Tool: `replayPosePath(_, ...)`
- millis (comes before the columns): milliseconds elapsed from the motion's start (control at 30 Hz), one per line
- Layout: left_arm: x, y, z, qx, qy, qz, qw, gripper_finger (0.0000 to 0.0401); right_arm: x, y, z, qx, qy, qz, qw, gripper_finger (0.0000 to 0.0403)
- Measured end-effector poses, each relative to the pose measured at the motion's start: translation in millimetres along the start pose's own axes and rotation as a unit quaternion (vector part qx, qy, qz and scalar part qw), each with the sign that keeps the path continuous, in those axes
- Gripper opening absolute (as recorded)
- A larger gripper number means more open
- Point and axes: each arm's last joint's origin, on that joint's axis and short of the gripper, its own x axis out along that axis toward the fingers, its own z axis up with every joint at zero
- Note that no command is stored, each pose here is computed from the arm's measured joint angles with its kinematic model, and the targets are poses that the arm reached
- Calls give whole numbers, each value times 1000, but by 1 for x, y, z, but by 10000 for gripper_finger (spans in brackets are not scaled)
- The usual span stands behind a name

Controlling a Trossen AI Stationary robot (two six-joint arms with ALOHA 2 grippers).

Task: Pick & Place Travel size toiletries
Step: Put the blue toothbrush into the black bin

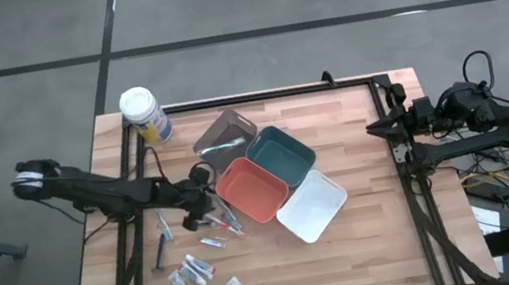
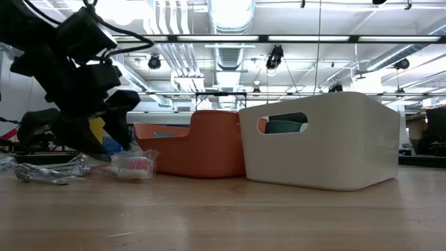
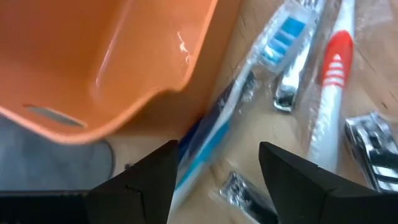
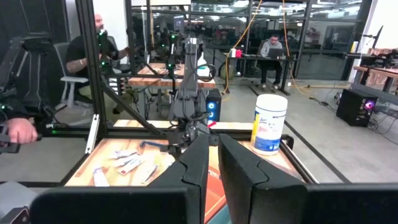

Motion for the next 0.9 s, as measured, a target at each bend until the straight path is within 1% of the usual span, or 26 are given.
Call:
replayPosePath(167, 5, 1, 3, -7, 0, 0, 1000, 229, 0, 0, 0, 0, 0, 0, 1000, 34)
replayPosePath(267, 7, -1, 0, -26, 10, -5, 1000, 229, 0, 0, 0, -1, 0, 0, 1000, 34)
replayPosePath(333, 8, -3, -3, -42, 22, -19, 999, 229, 0, 0, 0, 0, 0, 0, 1000, 34)
replayPosePath(433, 9, -5, -4, -61, 21, -42, 997, 229, 0, 0, 0, 0, 0, 0, 1000, 34)
replayPosePath(600, 9, -6, -4, -68, 15, -60, 996, 224, 0, 0, 0, 0, 0, 0, 1000, 34)
replayPosePath(700, 9, -6, -4, -68, 14, -65, 995, 206, 0, 0, 0, 0, 0, 0, 1000, 34)
replayPosePath(900, 8, -8, -4, -69, 7, -94, 993, 144, 0, 0, 0, 0, 0, 0, 1000, 34)
